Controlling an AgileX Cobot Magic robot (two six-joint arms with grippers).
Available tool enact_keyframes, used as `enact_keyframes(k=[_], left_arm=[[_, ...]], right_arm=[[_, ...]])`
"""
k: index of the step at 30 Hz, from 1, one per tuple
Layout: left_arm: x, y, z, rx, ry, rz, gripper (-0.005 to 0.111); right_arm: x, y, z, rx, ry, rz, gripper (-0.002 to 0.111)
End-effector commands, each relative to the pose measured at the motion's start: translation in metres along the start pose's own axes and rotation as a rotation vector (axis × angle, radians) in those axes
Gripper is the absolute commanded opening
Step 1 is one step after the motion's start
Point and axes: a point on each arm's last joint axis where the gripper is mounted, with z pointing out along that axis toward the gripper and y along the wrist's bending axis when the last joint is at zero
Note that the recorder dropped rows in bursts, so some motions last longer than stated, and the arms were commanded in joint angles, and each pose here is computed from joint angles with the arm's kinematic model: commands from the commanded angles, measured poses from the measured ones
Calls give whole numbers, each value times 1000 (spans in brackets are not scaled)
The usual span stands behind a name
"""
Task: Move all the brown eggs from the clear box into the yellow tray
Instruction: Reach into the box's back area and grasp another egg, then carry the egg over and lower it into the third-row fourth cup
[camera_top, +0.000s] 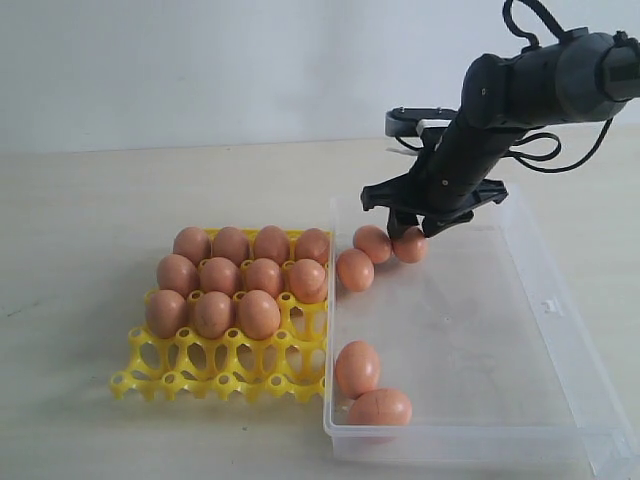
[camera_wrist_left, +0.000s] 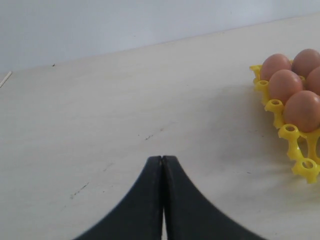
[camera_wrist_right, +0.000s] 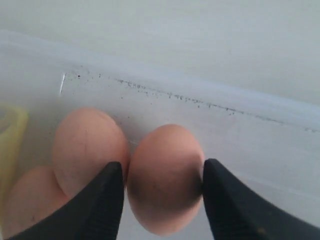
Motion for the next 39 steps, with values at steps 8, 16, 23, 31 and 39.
enact_keyframes(k=[8,16,23,31,39], left_arm=[[-2,0,0,-1,-12,-6,0],[-2,0,0,-1,-12,-6,0],[-2,0,0,-1,-12,-6,0],[-2,0,0,-1,-12,-6,0],[-2,0,0,-1,-12,-6,0]], right_arm=[[-4,-2,18,-11,-40,31,49],[1,-4,26,-6,-2,4,22],[6,-2,23,-8,50,-36,0],[9,2,-25,-8,-77,-84,0],[34,17,-76,-27,-203,-124,0]])
